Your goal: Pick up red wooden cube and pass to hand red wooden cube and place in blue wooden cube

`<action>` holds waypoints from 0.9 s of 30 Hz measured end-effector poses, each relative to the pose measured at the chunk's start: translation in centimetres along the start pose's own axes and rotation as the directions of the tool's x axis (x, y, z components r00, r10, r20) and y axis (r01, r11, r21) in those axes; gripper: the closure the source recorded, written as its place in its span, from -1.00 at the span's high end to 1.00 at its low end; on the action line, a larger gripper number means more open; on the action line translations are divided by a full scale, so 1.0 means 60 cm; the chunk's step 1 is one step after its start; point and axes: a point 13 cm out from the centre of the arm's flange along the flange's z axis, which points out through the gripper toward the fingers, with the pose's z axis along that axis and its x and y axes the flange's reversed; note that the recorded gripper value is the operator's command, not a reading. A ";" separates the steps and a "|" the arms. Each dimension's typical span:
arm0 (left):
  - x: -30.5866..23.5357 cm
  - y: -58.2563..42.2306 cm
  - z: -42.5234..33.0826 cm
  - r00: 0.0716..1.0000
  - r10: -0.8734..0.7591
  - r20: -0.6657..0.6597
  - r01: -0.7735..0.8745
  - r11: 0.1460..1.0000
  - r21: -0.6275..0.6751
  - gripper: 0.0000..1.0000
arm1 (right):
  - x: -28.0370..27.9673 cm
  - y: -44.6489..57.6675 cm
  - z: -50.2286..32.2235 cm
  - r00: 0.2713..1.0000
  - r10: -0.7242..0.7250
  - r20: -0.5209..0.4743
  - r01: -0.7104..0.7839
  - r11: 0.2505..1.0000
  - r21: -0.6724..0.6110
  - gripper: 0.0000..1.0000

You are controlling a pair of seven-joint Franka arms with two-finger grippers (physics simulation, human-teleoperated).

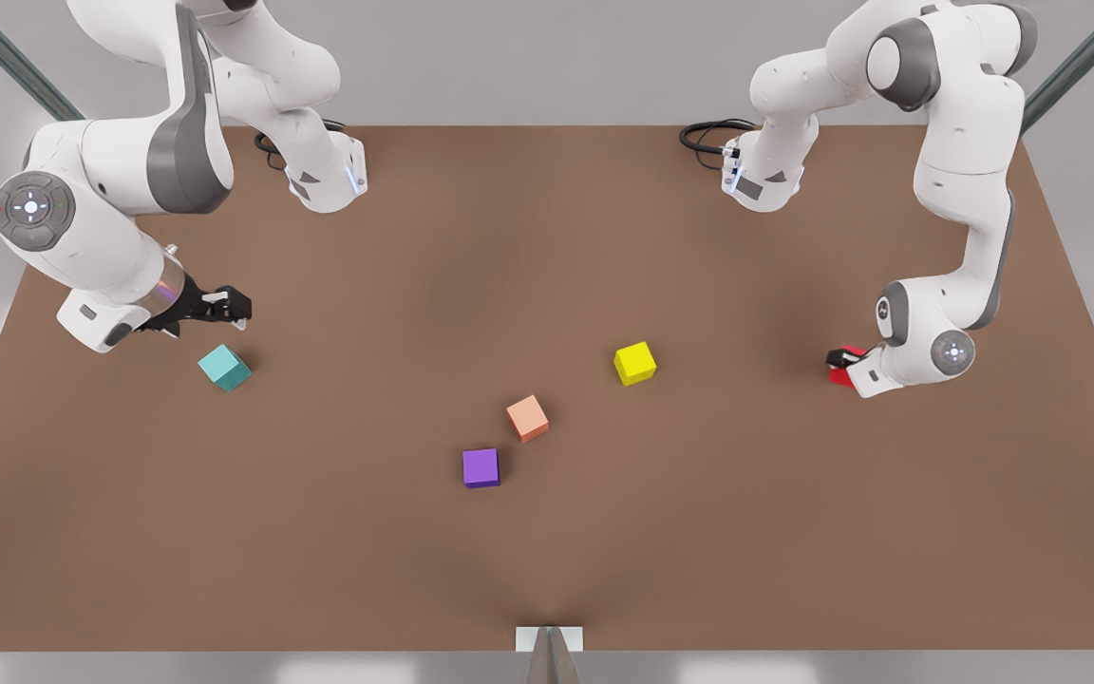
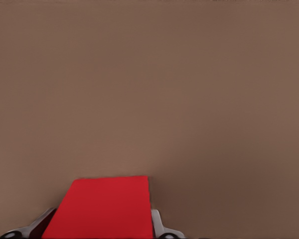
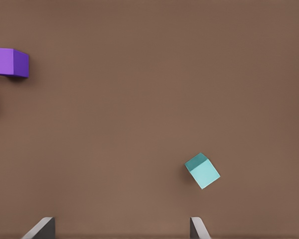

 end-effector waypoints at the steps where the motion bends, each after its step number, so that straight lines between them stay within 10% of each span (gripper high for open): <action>1: -0.001 0.001 -0.004 1.000 -0.002 0.004 0.002 1.000 -0.004 0.50 | 0.000 0.000 0.000 1.000 -0.001 0.000 0.001 1.000 0.000 1.00; 9: -0.063 -0.067 -0.062 0.998 0.003 0.059 -0.005 1.000 0.021 0.35 | -0.002 0.004 0.004 1.000 -0.008 -0.004 0.008 1.000 0.001 1.00; 19: -0.351 -0.518 -0.463 0.984 -0.009 0.179 -0.102 0.792 0.601 0.35 | -0.056 0.044 0.104 0.994 -0.074 -0.085 0.061 0.988 -0.139 1.00; 23: -0.354 -0.683 -0.542 0.996 0.023 0.089 -0.087 0.535 0.840 0.34 | -0.119 0.186 0.281 0.958 -0.255 -0.131 0.143 0.821 -0.553 1.00; 27: -0.392 -0.777 -0.565 1.000 -0.002 0.021 -0.019 0.324 0.946 0.31 | -0.204 0.351 0.282 0.904 -0.393 0.168 0.369 0.521 -0.770 1.00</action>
